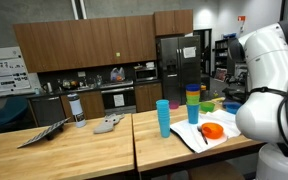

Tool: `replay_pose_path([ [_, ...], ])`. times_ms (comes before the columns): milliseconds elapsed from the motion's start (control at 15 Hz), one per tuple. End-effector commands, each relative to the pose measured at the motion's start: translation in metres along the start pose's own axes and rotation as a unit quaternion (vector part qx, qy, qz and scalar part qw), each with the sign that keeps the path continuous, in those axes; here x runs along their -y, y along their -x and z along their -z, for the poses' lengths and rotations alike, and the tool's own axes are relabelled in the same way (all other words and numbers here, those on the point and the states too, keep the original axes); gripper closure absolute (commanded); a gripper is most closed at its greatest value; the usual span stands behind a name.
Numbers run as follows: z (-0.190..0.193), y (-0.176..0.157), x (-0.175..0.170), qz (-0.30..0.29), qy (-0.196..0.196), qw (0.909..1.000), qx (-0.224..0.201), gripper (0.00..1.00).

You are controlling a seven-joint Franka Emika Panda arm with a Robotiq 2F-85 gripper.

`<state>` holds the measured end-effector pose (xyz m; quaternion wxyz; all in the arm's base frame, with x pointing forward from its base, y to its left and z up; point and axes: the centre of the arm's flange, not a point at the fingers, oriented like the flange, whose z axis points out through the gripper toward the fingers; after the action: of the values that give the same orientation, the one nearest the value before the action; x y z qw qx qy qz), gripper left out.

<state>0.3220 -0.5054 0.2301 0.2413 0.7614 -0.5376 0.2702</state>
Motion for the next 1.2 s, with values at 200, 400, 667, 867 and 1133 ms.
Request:
replay_pose_path([
  [200, 0.004, 0.005, 0.002, -0.01, -0.016, 0.9996, 0.02, 1.0],
  [400, 0.009, 0.003, 0.01, -0.002, -0.016, 0.9998, 0.012, 1.0],
  [667, 0.017, 0.0, 0.023, 0.008, -0.025, 0.9996, 0.007, 1.0],
  [867, 0.034, -0.004, 0.037, 0.023, -0.031, 0.9992, -0.014, 1.0],
  [1133, 0.057, -0.012, 0.06, 0.035, -0.051, 0.9973, -0.038, 1.0],
])
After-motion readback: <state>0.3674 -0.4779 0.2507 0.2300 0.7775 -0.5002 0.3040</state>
